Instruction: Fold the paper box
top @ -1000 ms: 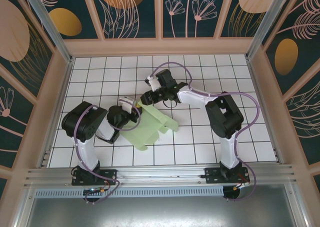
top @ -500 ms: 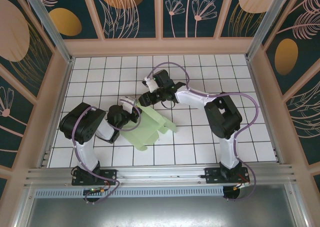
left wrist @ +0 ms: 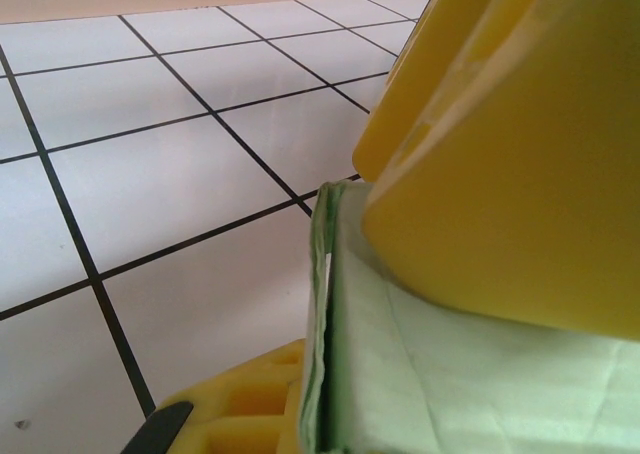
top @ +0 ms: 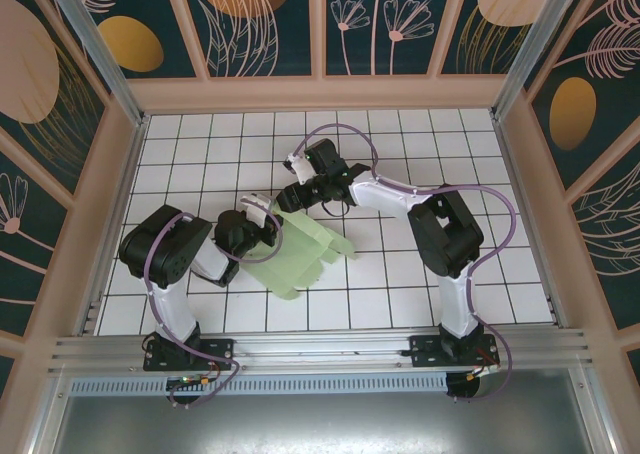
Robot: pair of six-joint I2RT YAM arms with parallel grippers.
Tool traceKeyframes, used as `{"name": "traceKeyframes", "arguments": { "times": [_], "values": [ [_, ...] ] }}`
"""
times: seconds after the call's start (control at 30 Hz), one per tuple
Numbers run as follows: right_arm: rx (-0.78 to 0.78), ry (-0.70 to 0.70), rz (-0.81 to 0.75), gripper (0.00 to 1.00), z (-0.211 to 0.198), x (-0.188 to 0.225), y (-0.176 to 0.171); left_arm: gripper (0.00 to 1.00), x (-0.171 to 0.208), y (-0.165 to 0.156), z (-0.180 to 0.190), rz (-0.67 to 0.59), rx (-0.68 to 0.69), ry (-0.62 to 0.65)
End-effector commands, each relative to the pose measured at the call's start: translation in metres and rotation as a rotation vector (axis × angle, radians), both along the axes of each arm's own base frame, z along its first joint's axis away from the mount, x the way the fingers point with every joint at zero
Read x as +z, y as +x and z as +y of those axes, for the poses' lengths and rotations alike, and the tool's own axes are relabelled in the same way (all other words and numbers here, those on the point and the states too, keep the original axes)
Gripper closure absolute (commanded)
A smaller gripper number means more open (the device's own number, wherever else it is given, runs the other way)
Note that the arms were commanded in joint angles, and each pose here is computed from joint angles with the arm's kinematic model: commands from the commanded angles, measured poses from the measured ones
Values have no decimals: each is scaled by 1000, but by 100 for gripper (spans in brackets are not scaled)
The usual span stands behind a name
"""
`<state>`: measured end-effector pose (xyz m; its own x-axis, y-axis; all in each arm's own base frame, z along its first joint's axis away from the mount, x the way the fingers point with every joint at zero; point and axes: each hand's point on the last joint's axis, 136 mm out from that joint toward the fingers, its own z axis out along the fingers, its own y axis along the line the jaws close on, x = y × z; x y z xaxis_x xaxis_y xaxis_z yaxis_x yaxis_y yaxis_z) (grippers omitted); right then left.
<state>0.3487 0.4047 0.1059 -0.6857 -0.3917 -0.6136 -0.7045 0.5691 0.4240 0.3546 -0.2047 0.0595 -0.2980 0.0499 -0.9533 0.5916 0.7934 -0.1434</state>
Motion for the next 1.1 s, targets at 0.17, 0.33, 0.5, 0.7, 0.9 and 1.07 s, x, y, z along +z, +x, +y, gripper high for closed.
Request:
{"name": "traceKeyframes", "arguments": {
  "times": [0.17, 0.33, 0.5, 0.7, 0.9, 1.07],
  "values": [
    [-18, -83, 93, 44, -21, -32, -14, 100, 0, 4, -1, -18, 0, -17],
    [-12, -82, 112, 45, -21, -37, -17, 97, -8, 9, -4, 21, -1, -31],
    [-37, -41, 80, 40, -22, -22, -13, 100, -7, 10, -1, 17, 27, -53],
    [-200, 94, 40, 20, -51, 25, 22, 100, -1, 25, 7, 49, 122, -110],
    [-367, 242, -80, 18, -110, 83, 53, 100, 32, 39, 24, 36, 238, -230],
    [-505, 406, -203, 18, -170, 134, 60, 100, 46, 55, 23, 87, 285, -355]
  ]
}}
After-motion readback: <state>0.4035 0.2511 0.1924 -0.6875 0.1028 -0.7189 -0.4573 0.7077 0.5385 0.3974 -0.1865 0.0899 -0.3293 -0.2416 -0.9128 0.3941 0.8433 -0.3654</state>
